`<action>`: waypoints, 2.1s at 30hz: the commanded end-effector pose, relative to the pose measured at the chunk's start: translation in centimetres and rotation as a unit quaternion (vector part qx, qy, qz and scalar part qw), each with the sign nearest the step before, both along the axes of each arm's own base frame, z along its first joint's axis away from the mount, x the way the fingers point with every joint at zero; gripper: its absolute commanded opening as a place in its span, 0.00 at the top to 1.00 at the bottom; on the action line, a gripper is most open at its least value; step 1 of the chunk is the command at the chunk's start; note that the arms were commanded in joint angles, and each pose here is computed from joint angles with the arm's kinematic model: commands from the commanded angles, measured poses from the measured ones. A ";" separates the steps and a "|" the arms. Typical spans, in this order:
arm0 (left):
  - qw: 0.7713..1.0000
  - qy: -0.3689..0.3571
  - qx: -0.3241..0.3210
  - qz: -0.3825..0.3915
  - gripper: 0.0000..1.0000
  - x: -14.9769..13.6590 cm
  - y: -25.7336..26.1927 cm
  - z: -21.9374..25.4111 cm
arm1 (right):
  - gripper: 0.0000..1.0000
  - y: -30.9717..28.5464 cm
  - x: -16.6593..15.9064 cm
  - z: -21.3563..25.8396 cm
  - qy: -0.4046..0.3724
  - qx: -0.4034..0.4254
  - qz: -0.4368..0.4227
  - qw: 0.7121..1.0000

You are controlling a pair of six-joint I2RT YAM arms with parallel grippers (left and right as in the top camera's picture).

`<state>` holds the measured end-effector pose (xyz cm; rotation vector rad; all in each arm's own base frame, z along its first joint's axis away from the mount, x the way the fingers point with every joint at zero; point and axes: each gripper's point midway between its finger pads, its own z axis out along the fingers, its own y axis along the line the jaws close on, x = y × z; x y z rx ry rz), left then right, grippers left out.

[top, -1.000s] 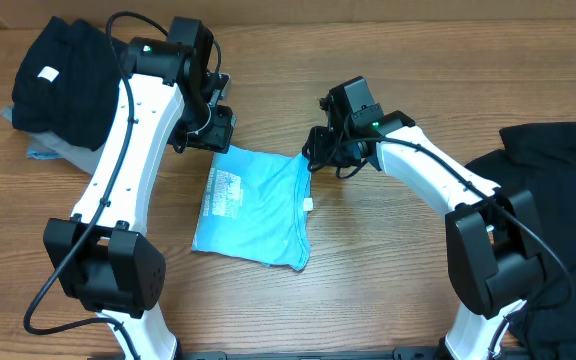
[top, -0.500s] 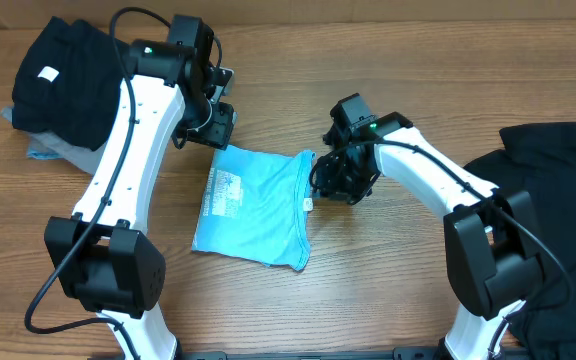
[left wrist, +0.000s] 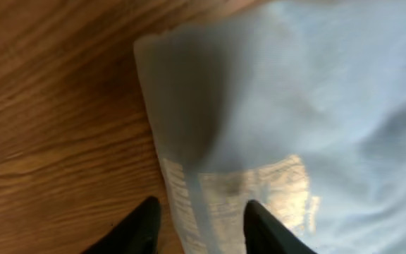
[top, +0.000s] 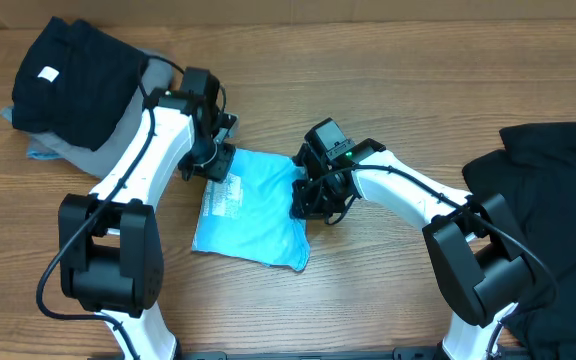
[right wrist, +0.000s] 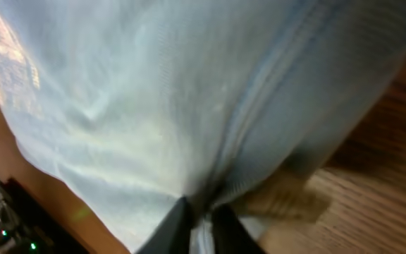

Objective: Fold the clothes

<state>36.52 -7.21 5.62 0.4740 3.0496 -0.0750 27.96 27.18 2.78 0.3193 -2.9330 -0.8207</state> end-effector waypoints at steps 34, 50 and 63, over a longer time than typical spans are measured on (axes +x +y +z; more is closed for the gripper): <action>0.980 -0.022 -0.195 -0.011 0.56 1.1 -4.1 -3.4 | 0.96 -4.7 0.2 1.2 0.020 -0.060 -0.035 0.997; 0.983 -0.005 -0.170 0.074 0.75 2.0 -0.9 -4.2 | 0.87 -6.4 -0.2 0.6 0.026 -0.104 -0.040 0.993; 0.985 -0.005 -0.170 0.035 0.44 3.8 -1.2 3.9 | 0.73 -4.1 -1.6 5.9 0.046 0.003 -0.029 0.999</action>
